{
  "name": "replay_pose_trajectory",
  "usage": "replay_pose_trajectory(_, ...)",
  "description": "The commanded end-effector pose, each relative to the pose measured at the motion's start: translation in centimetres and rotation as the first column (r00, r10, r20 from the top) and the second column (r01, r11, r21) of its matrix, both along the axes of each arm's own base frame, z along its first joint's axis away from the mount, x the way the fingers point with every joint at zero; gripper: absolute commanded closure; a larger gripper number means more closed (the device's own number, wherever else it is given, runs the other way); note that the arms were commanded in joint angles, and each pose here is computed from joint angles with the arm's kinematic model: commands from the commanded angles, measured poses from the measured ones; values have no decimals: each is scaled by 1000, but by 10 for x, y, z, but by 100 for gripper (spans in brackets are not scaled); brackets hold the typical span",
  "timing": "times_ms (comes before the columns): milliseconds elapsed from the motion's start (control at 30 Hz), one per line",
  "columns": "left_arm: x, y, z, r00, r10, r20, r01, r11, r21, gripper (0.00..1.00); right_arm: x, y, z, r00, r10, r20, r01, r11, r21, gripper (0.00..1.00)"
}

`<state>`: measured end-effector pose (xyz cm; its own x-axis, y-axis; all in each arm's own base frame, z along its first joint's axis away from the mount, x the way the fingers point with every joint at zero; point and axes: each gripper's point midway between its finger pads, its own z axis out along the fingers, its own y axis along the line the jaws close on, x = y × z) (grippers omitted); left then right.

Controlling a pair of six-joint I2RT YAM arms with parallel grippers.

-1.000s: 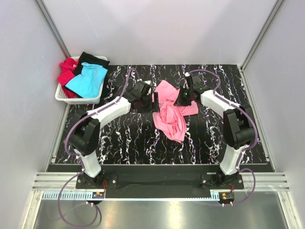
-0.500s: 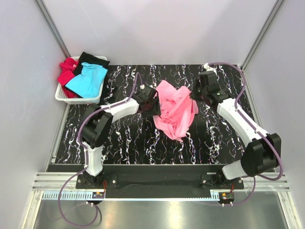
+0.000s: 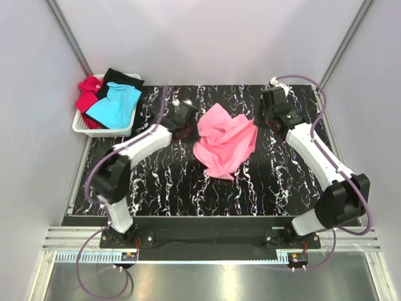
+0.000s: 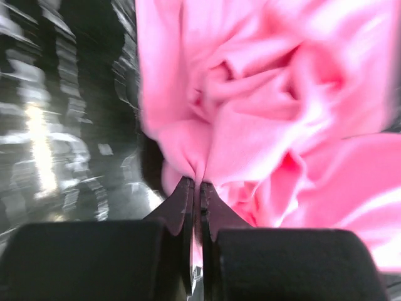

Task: Fold and stack the t-shirts
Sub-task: Flatten the tshirt out

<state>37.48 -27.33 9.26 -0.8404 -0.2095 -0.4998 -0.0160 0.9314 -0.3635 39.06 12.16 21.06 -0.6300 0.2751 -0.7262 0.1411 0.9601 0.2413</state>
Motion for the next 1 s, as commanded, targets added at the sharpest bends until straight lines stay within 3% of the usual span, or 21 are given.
replay_pose_trajectory(0,22,44,105,967,109,233,-100,994,-50,100,20,-7,46,995,-11,103,16,999,-50,100)
replay_pose_trajectory(233,16,117,182,886,287,364,-284,957,-62,100,57,12,90,985,42,167,-40,999,-14,100)
replay_pose_trajectory(267,14,125,193,873,306,381,-303,950,-69,100,66,20,115,974,61,218,-64,998,8,100)
replay_pose_trajectory(400,-9,159,263,773,390,500,-380,916,-127,100,95,43,155,950,126,285,-143,989,38,100)
replay_pose_trajectory(467,-23,160,271,767,400,502,-373,914,-157,100,104,46,173,940,135,314,-152,988,29,100)
replay_pose_trajectory(567,-45,141,249,802,378,462,-338,926,-171,100,116,33,166,950,107,294,-97,994,-50,100)
replay_pose_trajectory(700,-65,86,167,909,267,319,-249,964,-96,100,132,18,109,984,75,164,-54,990,-129,100)
replay_pose_trajectory(767,-69,67,127,936,246,250,-239,969,-60,100,136,9,74,995,53,85,-41,990,-133,100)
replay_pose_trajectory(900,-76,31,88,970,162,183,-161,987,-20,100,150,-11,3,998,26,-53,-35,983,-180,100)
replay_pose_trajectory(967,-75,21,72,978,136,157,-139,990,9,96,157,-21,-10,998,15,-69,-28,981,-194,100)
